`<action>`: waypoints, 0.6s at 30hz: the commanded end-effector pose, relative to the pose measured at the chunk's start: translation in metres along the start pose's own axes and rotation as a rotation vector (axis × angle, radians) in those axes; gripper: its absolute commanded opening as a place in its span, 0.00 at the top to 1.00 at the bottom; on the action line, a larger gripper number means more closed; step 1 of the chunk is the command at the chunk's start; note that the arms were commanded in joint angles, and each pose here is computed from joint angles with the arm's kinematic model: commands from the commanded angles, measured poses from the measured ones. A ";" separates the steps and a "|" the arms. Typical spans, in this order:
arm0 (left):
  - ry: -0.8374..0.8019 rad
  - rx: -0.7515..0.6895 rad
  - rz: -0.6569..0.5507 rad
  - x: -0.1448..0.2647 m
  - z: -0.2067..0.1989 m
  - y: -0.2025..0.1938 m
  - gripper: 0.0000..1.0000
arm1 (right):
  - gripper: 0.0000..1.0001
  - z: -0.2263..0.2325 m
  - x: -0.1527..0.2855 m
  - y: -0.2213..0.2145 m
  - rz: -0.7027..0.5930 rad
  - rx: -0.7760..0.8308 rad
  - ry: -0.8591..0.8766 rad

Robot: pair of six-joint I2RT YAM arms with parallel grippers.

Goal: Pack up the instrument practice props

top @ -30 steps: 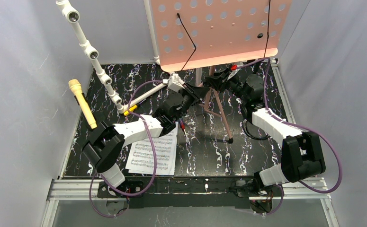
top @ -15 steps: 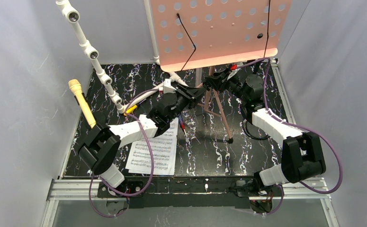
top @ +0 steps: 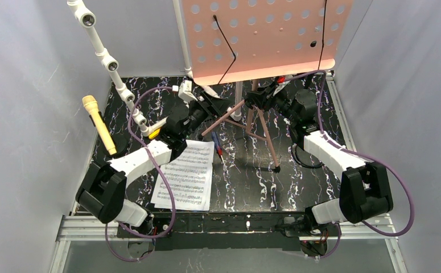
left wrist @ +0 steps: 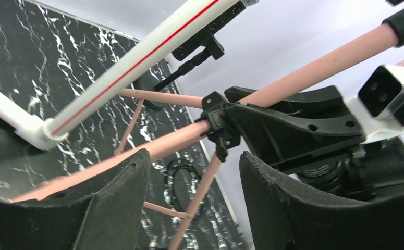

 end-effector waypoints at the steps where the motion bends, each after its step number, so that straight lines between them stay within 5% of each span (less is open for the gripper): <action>1: -0.142 -0.243 0.084 -0.005 -0.017 0.014 0.38 | 0.82 0.004 0.016 -0.028 0.156 -0.104 -0.030; 12: -0.372 -0.485 0.122 -0.031 -0.047 0.023 0.34 | 0.38 0.002 0.036 -0.008 0.113 -0.114 -0.135; 18: -0.494 -0.511 0.123 -0.045 -0.059 0.021 0.34 | 0.32 0.009 0.058 -0.012 0.136 -0.115 -0.171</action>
Point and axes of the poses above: each gripper's point midway between its finger pads, its own x axis back along the fingers, its own z axis along the line the jaws close on, y = z × x, the point moved 4 cm from there along x, back along the fingers, and after that the axes turned 6 degrees about x, right-handed, at the moved point
